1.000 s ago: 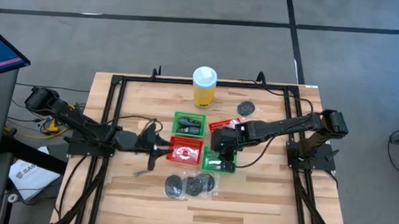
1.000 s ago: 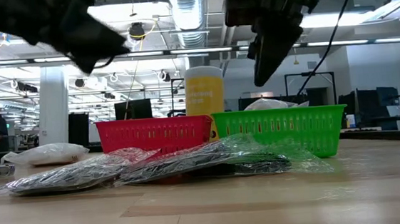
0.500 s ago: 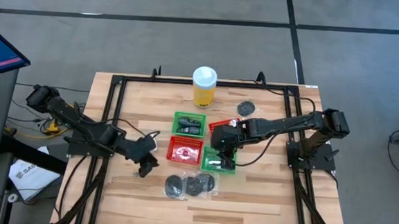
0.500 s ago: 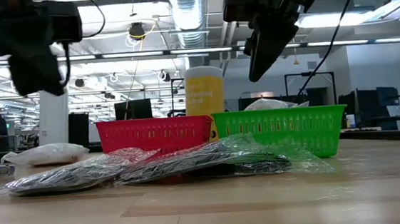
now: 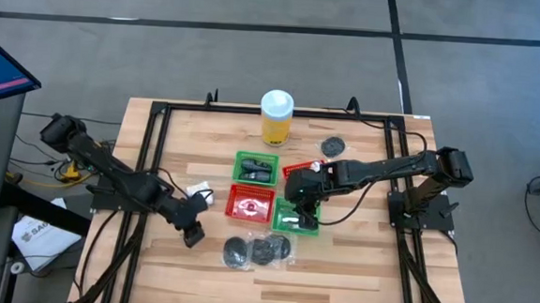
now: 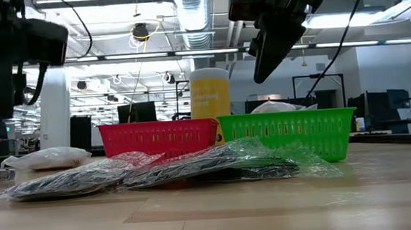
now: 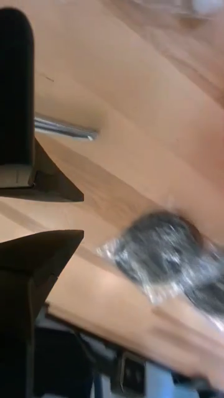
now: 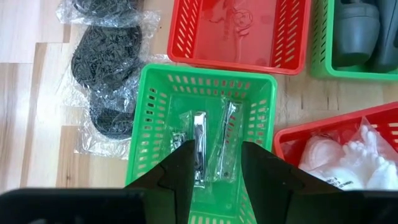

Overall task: Pick & Place Travel size toiletries
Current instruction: Put the nail cutter into the right green bin

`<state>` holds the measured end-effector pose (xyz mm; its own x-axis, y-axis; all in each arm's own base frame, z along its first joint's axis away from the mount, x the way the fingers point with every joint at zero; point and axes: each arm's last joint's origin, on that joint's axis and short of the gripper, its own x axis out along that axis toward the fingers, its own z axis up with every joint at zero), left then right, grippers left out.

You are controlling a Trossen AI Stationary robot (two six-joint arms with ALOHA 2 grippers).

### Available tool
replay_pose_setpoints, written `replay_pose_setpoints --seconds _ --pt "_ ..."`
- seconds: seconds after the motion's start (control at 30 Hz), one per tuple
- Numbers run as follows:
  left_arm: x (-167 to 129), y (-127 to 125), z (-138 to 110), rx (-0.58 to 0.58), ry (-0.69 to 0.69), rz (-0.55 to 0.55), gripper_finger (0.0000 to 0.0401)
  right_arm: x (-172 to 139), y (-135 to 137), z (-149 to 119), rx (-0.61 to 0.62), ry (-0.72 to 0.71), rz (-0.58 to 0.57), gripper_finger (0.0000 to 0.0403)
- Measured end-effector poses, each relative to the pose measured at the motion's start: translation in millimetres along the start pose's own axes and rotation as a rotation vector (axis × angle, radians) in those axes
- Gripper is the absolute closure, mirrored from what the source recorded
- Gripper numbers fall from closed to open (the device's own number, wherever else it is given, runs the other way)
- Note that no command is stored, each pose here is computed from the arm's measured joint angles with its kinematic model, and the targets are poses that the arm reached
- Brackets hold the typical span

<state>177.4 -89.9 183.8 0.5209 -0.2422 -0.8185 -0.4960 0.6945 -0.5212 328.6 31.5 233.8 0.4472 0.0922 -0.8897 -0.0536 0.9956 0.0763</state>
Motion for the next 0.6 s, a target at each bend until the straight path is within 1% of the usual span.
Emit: replay_pose_setpoints --seconds 0.27,0.4,0.6 --pt "25 5 -5 -0.004 0.126 0.095 0.0321 0 0 0 0.001 -0.002 0.000 0.0282" --pt "31 7 -7 -0.005 0.149 0.119 0.0304 0 0 0 0.002 -0.003 0.000 0.0282" --pt "31 8 -7 -0.005 0.152 0.125 0.0269 0 0 0 0.011 -0.003 0.000 0.0282"
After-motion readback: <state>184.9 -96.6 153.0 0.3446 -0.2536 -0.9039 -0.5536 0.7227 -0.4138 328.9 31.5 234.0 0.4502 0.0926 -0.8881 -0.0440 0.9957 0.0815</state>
